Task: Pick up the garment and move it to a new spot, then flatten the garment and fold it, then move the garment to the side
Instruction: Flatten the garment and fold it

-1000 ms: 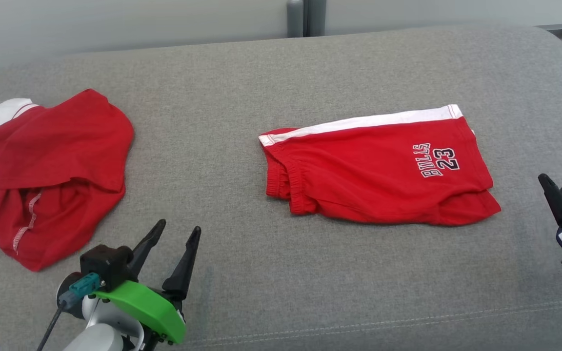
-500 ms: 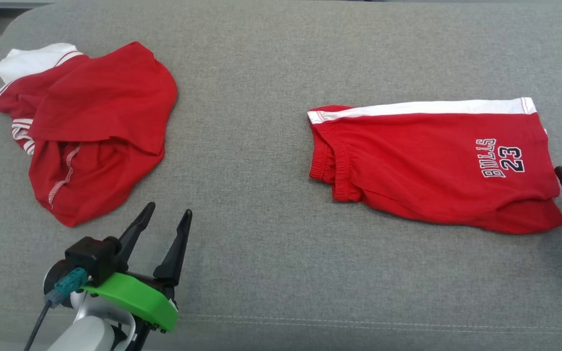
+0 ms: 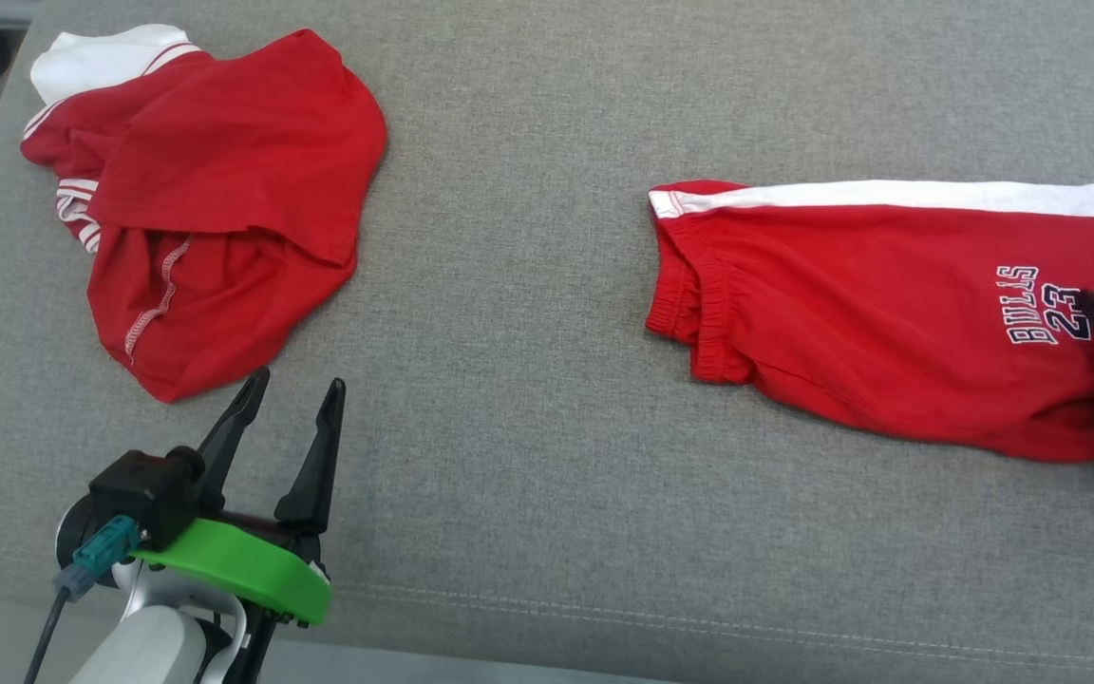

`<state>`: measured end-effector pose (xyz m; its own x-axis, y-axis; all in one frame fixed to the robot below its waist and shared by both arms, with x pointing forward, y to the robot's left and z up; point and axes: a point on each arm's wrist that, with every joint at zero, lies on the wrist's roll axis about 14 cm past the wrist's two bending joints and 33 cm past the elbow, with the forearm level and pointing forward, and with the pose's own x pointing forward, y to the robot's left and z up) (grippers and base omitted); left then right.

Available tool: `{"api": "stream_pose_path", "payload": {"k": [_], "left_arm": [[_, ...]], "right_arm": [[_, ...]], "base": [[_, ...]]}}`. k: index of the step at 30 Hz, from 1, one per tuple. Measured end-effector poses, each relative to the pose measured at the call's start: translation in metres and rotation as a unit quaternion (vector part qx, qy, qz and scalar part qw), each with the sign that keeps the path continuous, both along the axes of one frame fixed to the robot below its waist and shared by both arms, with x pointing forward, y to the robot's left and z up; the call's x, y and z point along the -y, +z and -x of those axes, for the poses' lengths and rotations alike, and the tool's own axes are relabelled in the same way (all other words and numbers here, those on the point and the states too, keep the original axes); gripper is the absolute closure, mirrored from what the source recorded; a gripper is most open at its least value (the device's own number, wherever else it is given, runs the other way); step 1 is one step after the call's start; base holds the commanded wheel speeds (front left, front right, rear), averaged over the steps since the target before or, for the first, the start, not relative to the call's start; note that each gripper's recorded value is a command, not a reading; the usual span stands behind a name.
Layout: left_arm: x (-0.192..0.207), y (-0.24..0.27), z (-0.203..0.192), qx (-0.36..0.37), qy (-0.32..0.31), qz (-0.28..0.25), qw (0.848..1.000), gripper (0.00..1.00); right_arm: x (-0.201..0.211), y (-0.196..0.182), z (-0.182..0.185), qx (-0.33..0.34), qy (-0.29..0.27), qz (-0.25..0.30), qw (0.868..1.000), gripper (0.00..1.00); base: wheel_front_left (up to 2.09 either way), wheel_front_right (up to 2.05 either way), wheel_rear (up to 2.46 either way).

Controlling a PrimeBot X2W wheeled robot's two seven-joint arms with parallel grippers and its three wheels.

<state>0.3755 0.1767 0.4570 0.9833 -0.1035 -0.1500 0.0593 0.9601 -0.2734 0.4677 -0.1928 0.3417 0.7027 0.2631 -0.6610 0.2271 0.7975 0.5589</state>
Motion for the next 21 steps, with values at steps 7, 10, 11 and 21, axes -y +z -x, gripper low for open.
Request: {"api": "stream_pose_path", "payload": {"k": [7, 10, 11, 21], "left_arm": [[-0.004, -0.003, 0.005, -0.005, 0.018, 0.008, 1.0, 0.0], [-0.001, -0.001, 0.004, -0.001, 0.018, 0.014, 1.0, 0.0], [0.0, 0.001, 0.004, 0.001, 0.017, 0.017, 1.0, 0.0], [0.008, 0.008, -0.002, 0.014, 0.023, 0.04, 0.999, 0.0]], "right_arm": [[-0.012, 0.013, -0.013, 0.022, 0.021, -0.019, 0.999, 1.0], [0.005, 0.024, -0.021, 0.036, 0.014, -0.007, 0.999, 1.0], [0.016, 0.027, -0.024, 0.039, 0.007, 0.002, 0.999, 1.0], [0.089, 0.065, -0.04, 0.081, -0.038, 0.059, 0.994, 1.0]], "base": [[0.0, 0.0, 0.0], [0.0, 0.0, 0.0], [0.0, 0.0, 0.0], [0.0, 0.0, 0.0]]}}
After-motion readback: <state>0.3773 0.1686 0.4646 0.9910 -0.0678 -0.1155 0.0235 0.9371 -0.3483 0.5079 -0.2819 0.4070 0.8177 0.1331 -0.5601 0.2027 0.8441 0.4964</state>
